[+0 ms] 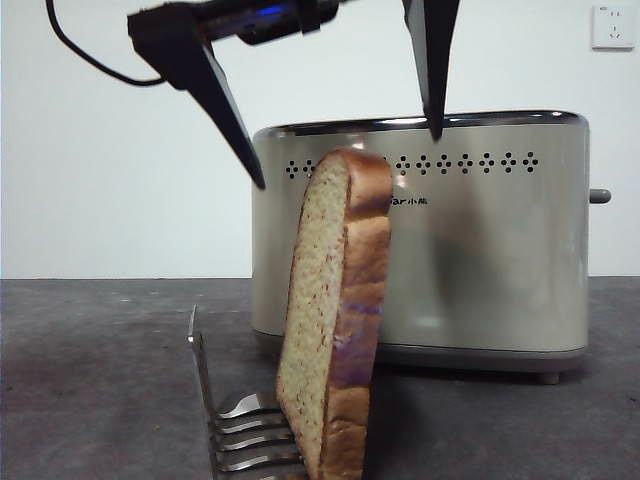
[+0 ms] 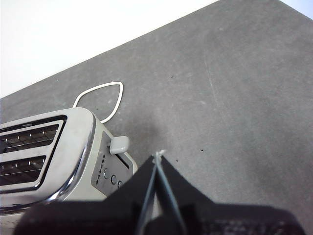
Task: Pick up a slice of bread from the rack,put the bread on the toaster,press the button
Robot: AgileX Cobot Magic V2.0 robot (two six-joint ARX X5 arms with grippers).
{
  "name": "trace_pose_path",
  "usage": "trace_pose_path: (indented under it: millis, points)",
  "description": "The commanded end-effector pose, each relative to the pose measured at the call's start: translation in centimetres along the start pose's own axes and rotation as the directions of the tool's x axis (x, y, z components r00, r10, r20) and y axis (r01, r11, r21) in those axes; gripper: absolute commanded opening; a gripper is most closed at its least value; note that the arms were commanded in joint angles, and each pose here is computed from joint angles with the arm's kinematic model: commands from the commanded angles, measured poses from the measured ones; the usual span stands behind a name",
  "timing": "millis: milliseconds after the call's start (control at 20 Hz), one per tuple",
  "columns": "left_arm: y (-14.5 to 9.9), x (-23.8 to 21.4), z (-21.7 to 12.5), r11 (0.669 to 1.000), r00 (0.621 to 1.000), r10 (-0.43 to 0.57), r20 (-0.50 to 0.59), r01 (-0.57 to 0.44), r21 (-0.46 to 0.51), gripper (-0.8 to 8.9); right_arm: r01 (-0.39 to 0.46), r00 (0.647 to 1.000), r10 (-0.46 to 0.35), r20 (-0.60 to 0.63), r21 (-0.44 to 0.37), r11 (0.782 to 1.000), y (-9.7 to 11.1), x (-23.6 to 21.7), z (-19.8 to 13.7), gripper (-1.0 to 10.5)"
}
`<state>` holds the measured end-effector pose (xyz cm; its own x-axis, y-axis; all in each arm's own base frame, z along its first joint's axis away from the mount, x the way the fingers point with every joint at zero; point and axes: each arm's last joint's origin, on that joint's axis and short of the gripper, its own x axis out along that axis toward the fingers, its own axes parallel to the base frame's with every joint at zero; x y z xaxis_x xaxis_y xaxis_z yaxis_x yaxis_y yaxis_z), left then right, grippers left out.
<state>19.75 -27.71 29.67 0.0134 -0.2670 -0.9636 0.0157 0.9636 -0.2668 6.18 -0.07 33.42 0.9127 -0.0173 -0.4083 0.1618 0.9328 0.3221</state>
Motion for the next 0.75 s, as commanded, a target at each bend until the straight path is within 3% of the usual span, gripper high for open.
trace_pose_path:
  millis: [50, 400, 500, 650, 750]
  points:
    - [-0.1, 0.9, 0.1, 0.999, 0.999, 0.046, 0.004, -0.046, 0.025, 5.02, 0.001, 1.0, -0.001, 0.008, -0.014, 1.0, 0.0, -0.1, 0.1, 0.0]
    - [1.0, 1.1, 0.1, 0.98, 0.98, 0.197, 0.029, -0.198, 0.034, 4.94, 0.014, 1.0, -0.015, -0.026, -0.039, 0.999, -0.1, -0.2, -0.3, 0.0]
    - [1.1, 1.0, 0.2, 0.98, 0.98, 0.195, 0.031, -0.196, 0.034, 3.91, 0.014, 1.0, -0.015, -0.026, -0.039, 0.999, -0.1, -0.2, -0.3, 0.0]
    - [1.2, 1.0, 0.3, 0.98, 0.98, 0.195, 0.031, -0.196, 0.031, 1.35, 0.014, 1.0, -0.015, -0.025, -0.039, 0.999, -0.1, -0.2, -0.3, 0.0]
    - [1.2, 1.0, 0.3, 0.98, 0.98, 0.195, 0.031, -0.196, 0.035, 0.56, 0.014, 1.0, -0.015, -0.026, -0.039, 0.999, -0.1, -0.2, -0.3, 0.0]
